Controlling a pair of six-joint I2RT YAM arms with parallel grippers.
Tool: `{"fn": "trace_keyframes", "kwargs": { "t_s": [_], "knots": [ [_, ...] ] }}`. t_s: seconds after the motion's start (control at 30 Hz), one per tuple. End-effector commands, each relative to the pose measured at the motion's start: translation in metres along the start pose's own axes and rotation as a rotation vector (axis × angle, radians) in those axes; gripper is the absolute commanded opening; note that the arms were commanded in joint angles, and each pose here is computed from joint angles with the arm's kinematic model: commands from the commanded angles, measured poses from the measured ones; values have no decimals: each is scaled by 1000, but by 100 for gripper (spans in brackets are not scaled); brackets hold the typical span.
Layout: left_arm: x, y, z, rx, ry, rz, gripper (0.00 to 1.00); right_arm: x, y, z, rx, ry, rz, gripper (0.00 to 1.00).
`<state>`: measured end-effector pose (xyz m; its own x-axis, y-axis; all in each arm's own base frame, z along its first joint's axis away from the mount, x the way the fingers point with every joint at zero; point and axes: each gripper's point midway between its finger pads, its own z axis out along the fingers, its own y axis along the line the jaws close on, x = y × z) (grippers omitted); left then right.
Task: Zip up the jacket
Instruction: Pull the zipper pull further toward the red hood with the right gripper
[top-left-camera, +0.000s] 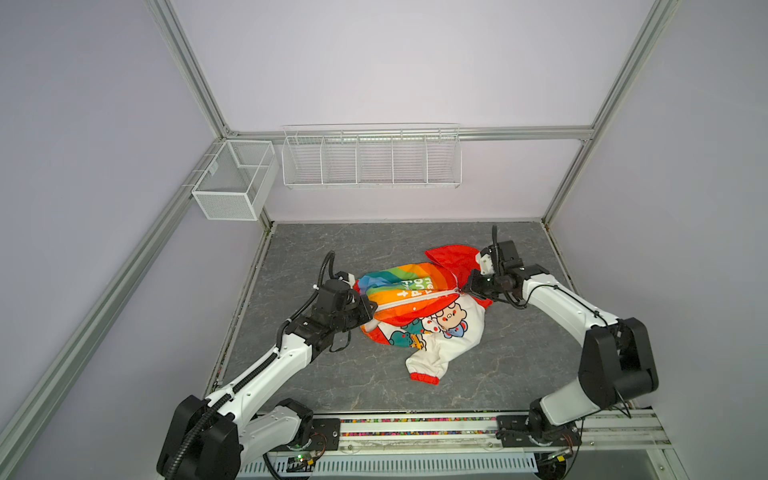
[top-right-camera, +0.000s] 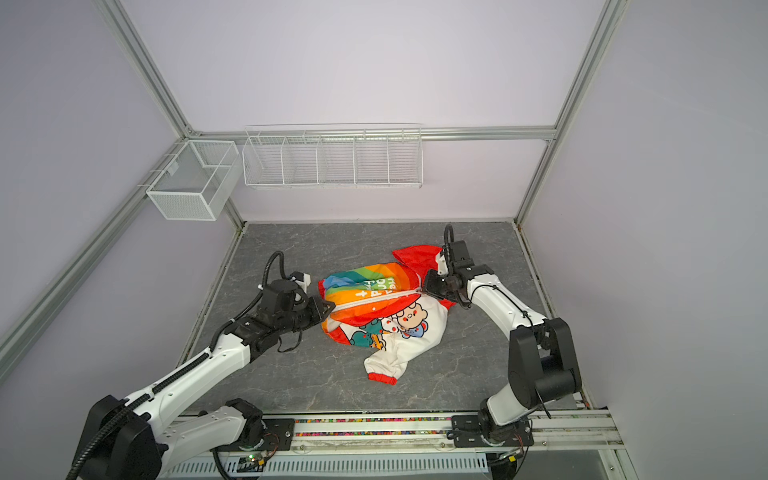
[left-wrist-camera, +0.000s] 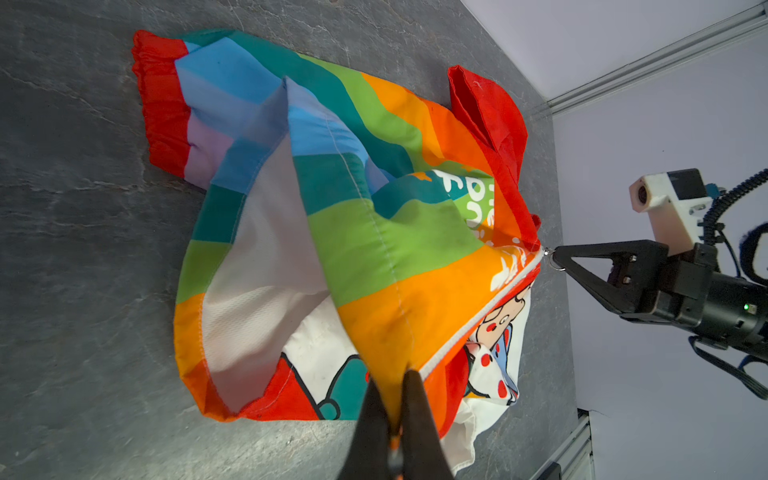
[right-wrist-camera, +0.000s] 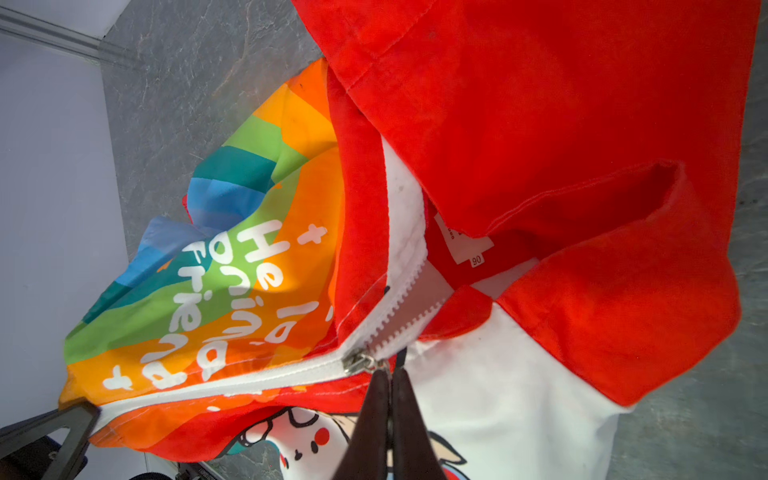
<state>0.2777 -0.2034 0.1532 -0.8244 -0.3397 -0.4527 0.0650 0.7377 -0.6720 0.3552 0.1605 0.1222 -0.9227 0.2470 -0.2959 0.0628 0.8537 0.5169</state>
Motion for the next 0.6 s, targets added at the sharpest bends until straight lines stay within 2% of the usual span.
{"fn": "trace_keyframes", "kwargs": {
  "t_s": [0.0,0.57],
  "knots": [
    [0,8,-3,-33,-16,13,0,-10,-11,-5,50,-27,-2,7],
    [-1,9,-4,-42,-13,22,0,-18,-26,-5,71,-34,28,7]
  ]
}}
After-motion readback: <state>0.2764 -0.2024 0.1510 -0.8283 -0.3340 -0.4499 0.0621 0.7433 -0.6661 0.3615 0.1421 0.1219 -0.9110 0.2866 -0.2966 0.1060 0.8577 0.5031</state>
